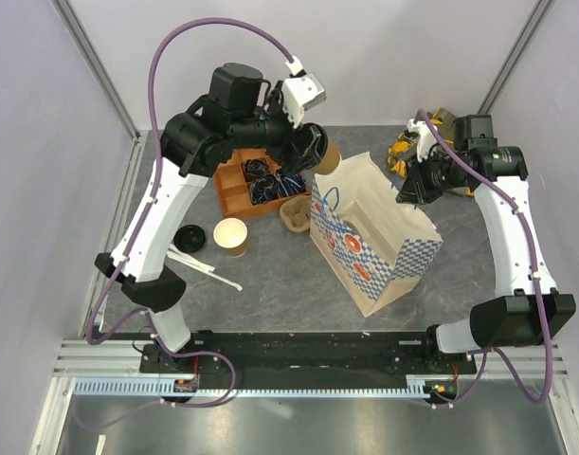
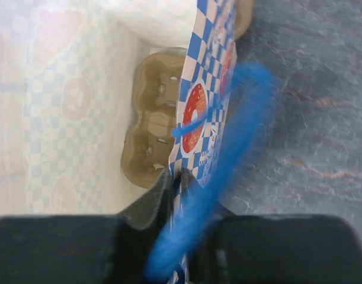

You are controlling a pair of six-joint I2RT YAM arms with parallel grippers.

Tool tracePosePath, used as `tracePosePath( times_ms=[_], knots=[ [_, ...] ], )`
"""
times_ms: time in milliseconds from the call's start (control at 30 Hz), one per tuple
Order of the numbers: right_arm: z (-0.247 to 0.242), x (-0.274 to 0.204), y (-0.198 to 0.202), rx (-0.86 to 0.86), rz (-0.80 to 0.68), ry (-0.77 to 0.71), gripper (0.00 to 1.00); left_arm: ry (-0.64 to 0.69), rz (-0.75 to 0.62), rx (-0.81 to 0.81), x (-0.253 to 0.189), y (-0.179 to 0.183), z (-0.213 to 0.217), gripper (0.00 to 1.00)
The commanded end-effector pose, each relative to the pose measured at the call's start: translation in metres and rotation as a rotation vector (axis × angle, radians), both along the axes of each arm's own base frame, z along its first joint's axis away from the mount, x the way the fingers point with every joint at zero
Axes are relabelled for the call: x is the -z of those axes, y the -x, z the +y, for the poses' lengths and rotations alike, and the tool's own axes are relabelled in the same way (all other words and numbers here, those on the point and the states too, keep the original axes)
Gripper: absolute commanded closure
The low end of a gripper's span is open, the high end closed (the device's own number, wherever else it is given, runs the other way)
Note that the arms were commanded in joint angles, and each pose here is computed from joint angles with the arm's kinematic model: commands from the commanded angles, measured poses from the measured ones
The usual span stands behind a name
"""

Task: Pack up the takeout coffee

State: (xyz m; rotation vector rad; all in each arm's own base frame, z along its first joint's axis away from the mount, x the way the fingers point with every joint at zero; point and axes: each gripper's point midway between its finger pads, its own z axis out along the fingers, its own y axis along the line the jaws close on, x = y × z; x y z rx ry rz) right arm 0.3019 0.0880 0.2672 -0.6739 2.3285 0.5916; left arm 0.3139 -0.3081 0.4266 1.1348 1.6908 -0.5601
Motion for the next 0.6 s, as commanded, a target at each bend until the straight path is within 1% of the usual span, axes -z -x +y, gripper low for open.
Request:
tracePosePath(
  times_ms=[0,67,200,267,333,367,400,467,533,567],
  knots=[
    [0.017,0.001,0.011,-0.093,0.024,-0.091,0.95,0.006,-0.010,0.113,-0.004,0.022,-0.011,0.41],
    [0.021,0.001,0.014,-0.130,0.015,-0.110,1.00,0.003,-0.019,0.142,-0.005,0.029,-0.016,0.41],
    [0.037,-0.009,0.021,-0.214,-0.007,-0.198,1.00,-0.005,-0.022,0.178,-0.003,0.038,-0.023,0.42],
    [0.040,-0.014,0.021,-0.260,-0.043,-0.205,1.00,-0.005,-0.016,0.184,-0.002,0.041,-0.024,0.42],
    [0.046,-0.016,0.023,-0.319,-0.068,-0.197,1.00,-0.009,-0.016,0.184,-0.001,0.041,-0.024,0.42],
    [0.048,-0.019,0.022,-0.365,-0.112,-0.180,1.00,-0.010,-0.013,0.187,-0.001,0.043,-0.024,0.42],
    [0.050,-0.017,0.024,-0.393,-0.106,-0.177,1.00,-0.015,-0.011,0.181,0.000,0.042,-0.022,0.42],
    [0.051,-0.020,0.019,-0.439,-0.148,-0.149,1.00,-0.028,-0.007,0.187,0.004,0.044,-0.021,0.42],
    [0.053,-0.018,0.014,-0.460,-0.147,-0.139,1.00,-0.041,-0.012,0.199,0.007,0.047,-0.019,0.43],
    [0.053,-0.022,0.010,-0.464,-0.168,-0.119,1.00,-0.059,0.005,0.207,0.016,0.048,-0.019,0.43]
  ],
)
